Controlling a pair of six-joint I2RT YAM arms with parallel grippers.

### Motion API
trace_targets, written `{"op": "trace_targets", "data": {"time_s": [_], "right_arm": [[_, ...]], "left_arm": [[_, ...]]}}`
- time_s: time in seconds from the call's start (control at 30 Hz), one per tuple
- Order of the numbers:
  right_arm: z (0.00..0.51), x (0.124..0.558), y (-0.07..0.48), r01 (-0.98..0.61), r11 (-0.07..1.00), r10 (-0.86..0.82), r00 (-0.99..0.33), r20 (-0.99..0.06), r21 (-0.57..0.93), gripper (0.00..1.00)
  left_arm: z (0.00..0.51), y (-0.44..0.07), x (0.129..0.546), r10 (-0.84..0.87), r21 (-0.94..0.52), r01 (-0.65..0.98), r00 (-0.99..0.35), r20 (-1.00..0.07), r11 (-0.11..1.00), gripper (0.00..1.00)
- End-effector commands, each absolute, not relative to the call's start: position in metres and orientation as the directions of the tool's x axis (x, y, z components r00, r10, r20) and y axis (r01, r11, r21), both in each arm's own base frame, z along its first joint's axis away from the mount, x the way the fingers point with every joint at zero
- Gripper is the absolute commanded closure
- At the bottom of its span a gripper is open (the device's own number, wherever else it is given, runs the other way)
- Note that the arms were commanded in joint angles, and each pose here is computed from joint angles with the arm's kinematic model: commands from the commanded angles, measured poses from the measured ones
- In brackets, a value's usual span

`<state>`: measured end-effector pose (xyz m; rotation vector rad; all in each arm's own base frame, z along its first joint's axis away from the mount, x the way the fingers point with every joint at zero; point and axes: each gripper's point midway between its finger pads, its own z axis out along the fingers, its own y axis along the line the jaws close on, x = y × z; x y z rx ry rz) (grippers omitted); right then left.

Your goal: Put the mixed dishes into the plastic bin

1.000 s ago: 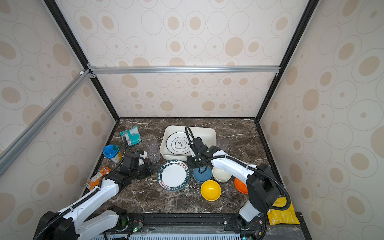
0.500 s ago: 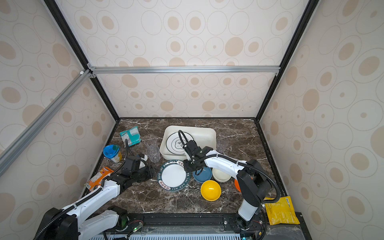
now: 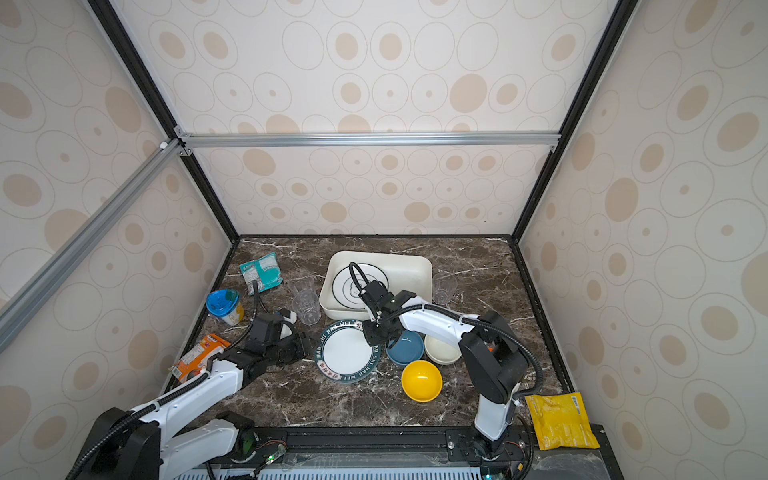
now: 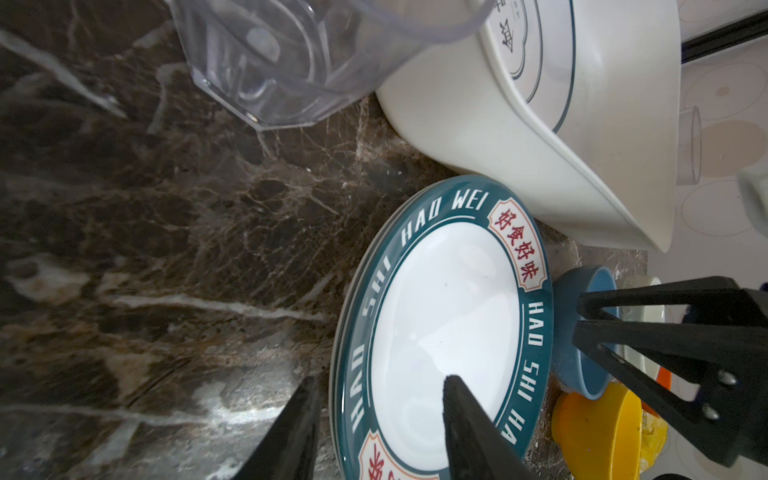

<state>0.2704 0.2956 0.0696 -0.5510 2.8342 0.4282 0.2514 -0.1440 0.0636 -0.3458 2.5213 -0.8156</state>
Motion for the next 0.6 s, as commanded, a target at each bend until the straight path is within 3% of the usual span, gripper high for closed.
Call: {"op": "trace_targets", "data": {"time_s": [0.0,0.57], "right_arm": [[0.065,0.268,0.294,-0.407,0.89,-0.355,-0.902,-0.246,0.208,0.58],[0.054,0.267,0.3,-0.413,0.884,-0.369,-0.904,-0.218,0.217,0.58]], "left_arm": [[0.066,-0.148,0.254,-0.371,-0.615,-0.085,-0.859,-0.354,0.784,0.53],[0.064,-0.15,0.256,-0.36,-0.611,-0.077,-0.862,-0.356,0.788,0.56]]}}
